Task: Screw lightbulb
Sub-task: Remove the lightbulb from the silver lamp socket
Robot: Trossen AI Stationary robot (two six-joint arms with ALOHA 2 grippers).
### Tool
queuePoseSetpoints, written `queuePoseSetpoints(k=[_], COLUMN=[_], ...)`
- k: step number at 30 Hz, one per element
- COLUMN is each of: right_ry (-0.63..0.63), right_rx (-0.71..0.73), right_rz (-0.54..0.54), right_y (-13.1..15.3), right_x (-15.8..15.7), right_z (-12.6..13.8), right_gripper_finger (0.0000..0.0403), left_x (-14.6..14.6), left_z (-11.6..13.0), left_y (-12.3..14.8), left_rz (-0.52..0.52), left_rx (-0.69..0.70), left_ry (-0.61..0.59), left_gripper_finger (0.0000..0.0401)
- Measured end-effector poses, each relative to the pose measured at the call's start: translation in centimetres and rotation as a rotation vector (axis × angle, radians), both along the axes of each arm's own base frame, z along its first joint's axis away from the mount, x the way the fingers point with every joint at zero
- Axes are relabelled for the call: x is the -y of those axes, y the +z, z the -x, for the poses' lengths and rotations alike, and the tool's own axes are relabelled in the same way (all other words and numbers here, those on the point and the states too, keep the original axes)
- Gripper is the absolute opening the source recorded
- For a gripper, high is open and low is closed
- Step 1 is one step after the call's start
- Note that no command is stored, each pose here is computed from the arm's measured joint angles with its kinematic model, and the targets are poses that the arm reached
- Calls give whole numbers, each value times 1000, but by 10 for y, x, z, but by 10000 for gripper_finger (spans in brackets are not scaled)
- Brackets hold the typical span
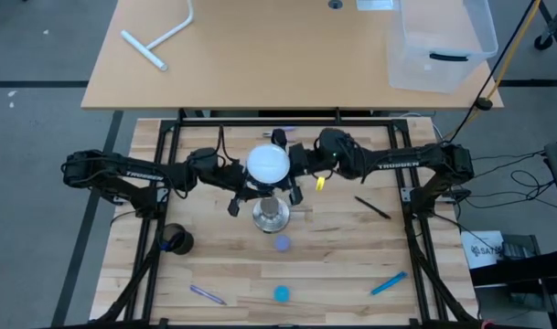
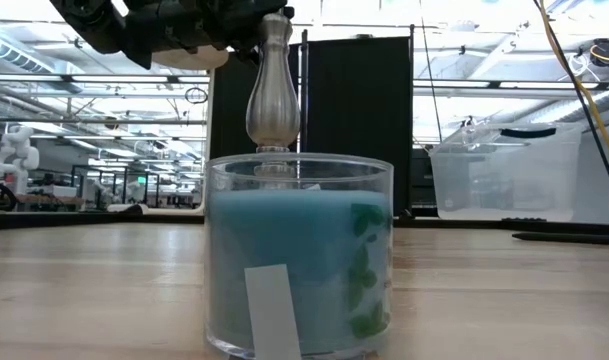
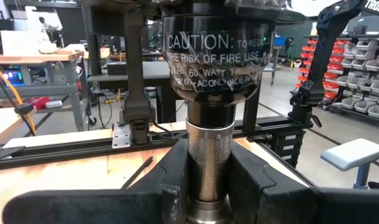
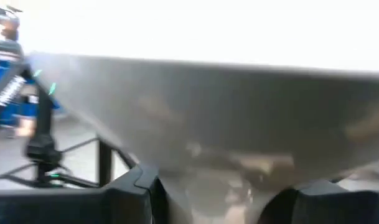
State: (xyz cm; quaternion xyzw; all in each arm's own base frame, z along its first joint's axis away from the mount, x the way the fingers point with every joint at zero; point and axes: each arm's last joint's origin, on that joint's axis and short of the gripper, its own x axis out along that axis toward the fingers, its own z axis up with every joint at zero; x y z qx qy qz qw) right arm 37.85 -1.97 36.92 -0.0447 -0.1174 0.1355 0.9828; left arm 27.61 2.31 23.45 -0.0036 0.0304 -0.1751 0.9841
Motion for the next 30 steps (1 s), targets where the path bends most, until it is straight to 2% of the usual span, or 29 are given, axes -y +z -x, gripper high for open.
queuePoseSetpoints(k=[8, 13, 22, 30], right_ry=[134, 181, 191, 195], right_rx=[-55, -49, -41, -32], right_rz=[-107, -100, -79, -58], right_y=[0, 1, 1, 1], right_x=[22, 23, 23, 13], right_z=[4, 5, 5, 4], right_gripper_finger=[161, 161, 158, 202], left_x=[0, 0, 1, 1], left_z=[0, 0, 0, 0], left_y=[0, 0, 0, 0], left_rz=[-8, -16, -18, -22], left_rx=[3, 6, 3, 3], left_ry=[-1, -4, -8, -17], left_gripper_finger=[75, 75, 75, 75])
